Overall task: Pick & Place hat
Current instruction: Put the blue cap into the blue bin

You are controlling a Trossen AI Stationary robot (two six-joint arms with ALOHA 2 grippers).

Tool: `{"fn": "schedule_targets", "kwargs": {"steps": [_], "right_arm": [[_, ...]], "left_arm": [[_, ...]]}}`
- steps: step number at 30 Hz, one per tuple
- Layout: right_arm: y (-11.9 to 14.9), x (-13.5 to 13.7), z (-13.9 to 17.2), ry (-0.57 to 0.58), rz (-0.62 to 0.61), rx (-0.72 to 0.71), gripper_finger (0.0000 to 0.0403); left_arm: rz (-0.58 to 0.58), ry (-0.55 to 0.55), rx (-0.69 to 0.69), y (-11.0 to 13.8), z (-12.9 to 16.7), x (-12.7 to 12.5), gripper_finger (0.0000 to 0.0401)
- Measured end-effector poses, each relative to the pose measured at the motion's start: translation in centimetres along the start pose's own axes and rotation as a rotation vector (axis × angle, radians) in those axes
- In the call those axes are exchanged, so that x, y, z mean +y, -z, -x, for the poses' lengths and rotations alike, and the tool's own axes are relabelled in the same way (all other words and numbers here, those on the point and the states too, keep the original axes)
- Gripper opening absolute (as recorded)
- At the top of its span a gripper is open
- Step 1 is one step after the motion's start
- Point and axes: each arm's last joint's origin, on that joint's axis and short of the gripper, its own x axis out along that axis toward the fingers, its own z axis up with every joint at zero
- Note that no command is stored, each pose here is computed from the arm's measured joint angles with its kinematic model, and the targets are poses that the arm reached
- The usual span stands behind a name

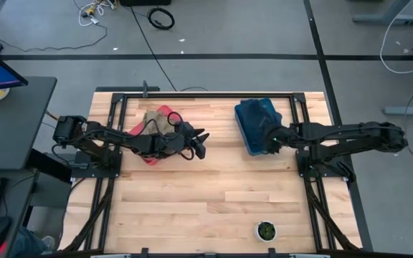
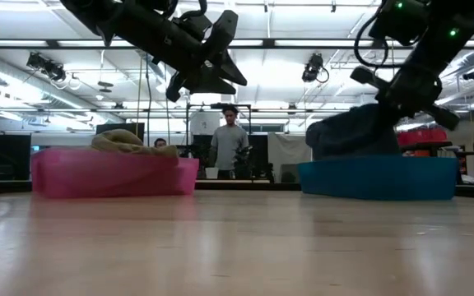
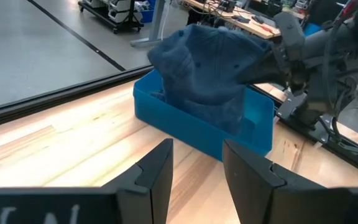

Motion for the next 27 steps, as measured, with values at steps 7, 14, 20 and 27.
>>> {"fn": "schedule_targets", "kwargs": {"steps": [7, 14, 20, 27], "right_arm": [[1.2, -2.1, 2.4, 0.120, 0.019, 0.027, 0.0003], [2.4, -2.1, 5.2, 0.136, -0.009, -0.034, 0.0002], [2.0, 0.4, 4.2, -0.035, 0.053, -0.076, 0.0002], [0.6, 1.7, 1.8, 0.021, 0.068, -0.089, 0.0002]], "left_arm": [[-0.006, -0.036, 0.013, -0.1, -0.5, 0.8, 0.0142], [-0.012, -0.064, 0.022, -0.2, -0.8, 1.4, 0.0142], [-0.013, -0.065, 0.023, -0.2, -0.8, 1.4, 0.0142], [-0.012, -0.065, 0.022, -0.2, -0.8, 1.4, 0.0142]]}}
